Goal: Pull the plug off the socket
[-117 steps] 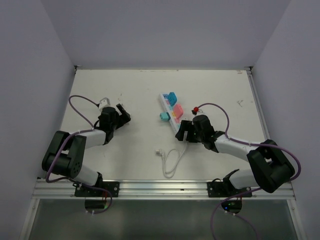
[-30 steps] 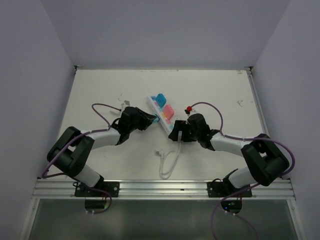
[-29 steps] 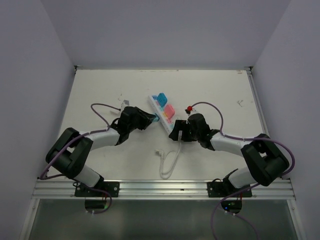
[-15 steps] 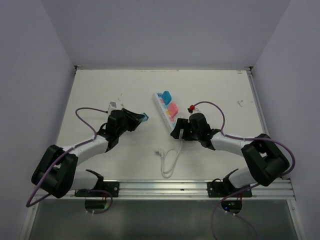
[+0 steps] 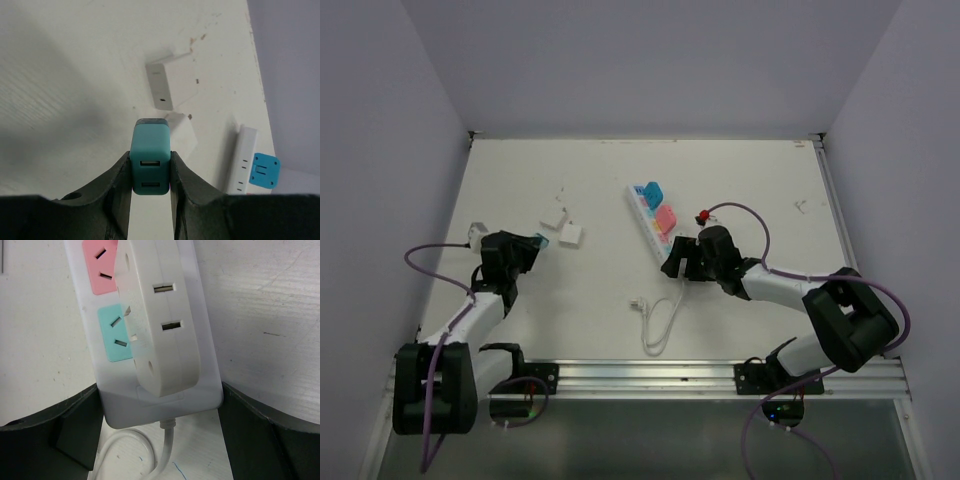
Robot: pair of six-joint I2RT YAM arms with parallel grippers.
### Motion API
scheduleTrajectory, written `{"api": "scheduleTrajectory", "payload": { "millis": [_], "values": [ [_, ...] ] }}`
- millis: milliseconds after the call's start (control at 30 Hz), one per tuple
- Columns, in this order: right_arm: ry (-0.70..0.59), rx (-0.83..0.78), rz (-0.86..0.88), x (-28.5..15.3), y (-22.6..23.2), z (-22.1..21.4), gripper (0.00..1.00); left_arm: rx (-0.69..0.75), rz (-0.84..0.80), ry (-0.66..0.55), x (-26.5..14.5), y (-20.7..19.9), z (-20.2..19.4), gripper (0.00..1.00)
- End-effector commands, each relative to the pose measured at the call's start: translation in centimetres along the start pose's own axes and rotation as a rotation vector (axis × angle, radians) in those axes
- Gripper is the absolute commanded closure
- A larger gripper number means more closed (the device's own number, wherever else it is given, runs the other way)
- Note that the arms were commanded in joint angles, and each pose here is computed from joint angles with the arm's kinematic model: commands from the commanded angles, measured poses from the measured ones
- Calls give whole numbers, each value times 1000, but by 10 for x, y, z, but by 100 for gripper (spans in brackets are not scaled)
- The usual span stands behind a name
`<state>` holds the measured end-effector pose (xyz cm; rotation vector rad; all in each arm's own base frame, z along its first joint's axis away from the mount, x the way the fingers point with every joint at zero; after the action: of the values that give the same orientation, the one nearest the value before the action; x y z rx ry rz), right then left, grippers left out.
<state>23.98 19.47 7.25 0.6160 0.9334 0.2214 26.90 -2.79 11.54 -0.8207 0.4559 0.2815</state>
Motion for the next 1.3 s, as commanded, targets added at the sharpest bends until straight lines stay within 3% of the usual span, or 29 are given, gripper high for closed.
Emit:
{"api": "scheduleTrajectory", "payload": {
  "millis": [0, 333, 500, 633, 667, 867, 1000, 1267],
  "values": [
    [111, 12, -237, -6, -54, -30, 100, 30, -18, 56, 12, 13, -2, 98],
    [113, 5, -231, -5, -53, -30, 100, 50, -69, 86, 52, 14, 9, 89],
    [112, 4, -227, -6, -52, -29, 100, 55, -56, 140, 64, 18, 4, 76],
    [114, 4, -223, -6, -51, -29, 100, 48, -21, 159, 58, 25, -1, 55],
    [117, 3, -223, -6, -51, -29, 100, 52, -24, 142, 54, 23, 2, 44],
    [114, -1, -217, -6, -49, -29, 100, 122, 22, 125, 37, 24, 9, 9],
    [123, -26, -204, -6, -44, -31, 100, 166, 14, 120, 23, 18, 16, 2],
    [146, -102, -148, -5, -20, -40, 100, 260, -95, 173, -13, -14, -7, 3]
  ]
}}
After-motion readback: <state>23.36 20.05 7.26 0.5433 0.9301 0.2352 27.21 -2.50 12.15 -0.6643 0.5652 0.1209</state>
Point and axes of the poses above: each gripper's point midway between its finger pads, its own x axis out along the fingers, its own y axis along the line the jaws close on, z = x × y, the point moved 6 cm from there along -x, back along the fingers, and after that the axes turned 14 degrees about x, right-handed, at the moved point
